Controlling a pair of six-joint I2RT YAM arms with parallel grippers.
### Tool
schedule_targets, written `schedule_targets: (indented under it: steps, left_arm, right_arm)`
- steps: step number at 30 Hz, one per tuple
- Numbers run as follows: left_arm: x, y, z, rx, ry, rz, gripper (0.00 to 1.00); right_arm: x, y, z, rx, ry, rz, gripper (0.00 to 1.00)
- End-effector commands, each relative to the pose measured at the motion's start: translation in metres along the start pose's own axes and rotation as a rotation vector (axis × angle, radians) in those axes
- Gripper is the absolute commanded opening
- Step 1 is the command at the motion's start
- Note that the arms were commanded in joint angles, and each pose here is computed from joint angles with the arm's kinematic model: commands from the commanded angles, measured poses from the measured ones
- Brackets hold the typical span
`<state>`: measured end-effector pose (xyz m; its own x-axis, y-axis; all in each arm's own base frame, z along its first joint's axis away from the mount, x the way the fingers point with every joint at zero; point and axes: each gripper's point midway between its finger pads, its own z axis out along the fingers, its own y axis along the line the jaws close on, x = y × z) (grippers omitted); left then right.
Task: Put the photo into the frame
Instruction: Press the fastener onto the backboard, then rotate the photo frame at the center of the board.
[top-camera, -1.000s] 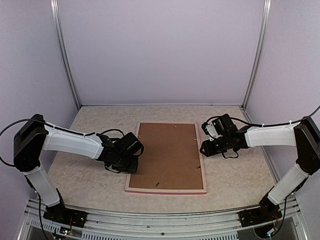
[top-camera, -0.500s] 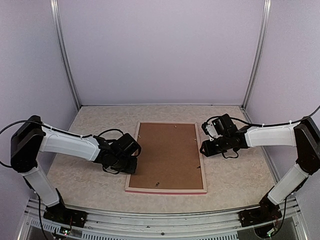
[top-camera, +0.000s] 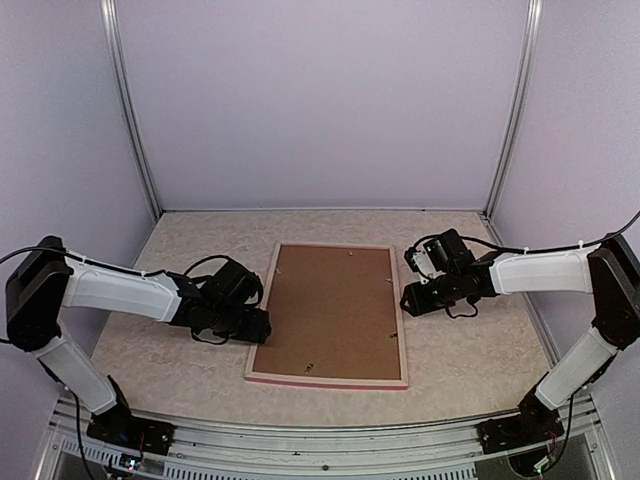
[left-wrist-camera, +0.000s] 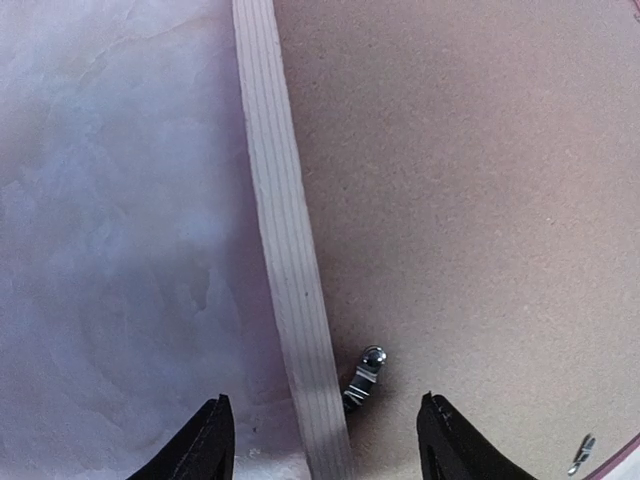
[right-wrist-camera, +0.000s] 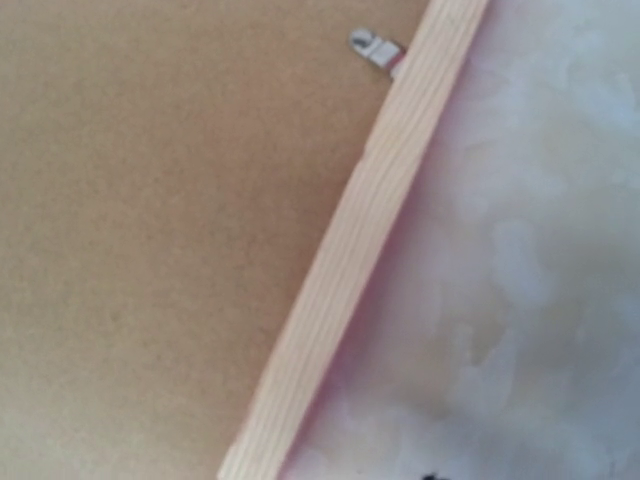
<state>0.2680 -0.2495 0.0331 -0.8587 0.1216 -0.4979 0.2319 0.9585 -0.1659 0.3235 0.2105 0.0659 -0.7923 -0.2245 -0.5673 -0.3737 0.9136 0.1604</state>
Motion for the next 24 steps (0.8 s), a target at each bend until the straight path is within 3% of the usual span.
schedule_targets:
  steps: [1, 6, 13, 18, 24]
  left_arm:
    - [-0.014, -0.010, -0.016, 0.068, -0.052, -0.011, 0.66]
    - [-0.027, -0.011, -0.029, 0.105, -0.100, -0.040, 0.76]
    - [-0.034, -0.005, -0.040, 0.098, -0.136, -0.051, 0.80]
    - [-0.032, 0.001, -0.039, 0.082, -0.135, -0.053, 0.81]
    - [-0.033, 0.018, -0.040, 0.028, -0.136, -0.072, 0.84]
  right_arm:
    - [0.004, 0.003, -0.001, -0.036, 0.016, 0.046, 0.48]
    - [0.012, 0.010, 0.005, -0.081, 0.028, 0.086, 0.57]
    - [0.026, 0.001, 0.032, -0.036, 0.096, 0.098, 0.56]
    - [0.028, -0.003, 0.049, -0.011, 0.131, 0.083, 0.47]
    - [0.025, -0.021, 0.052, 0.090, 0.166, 0.003, 0.21]
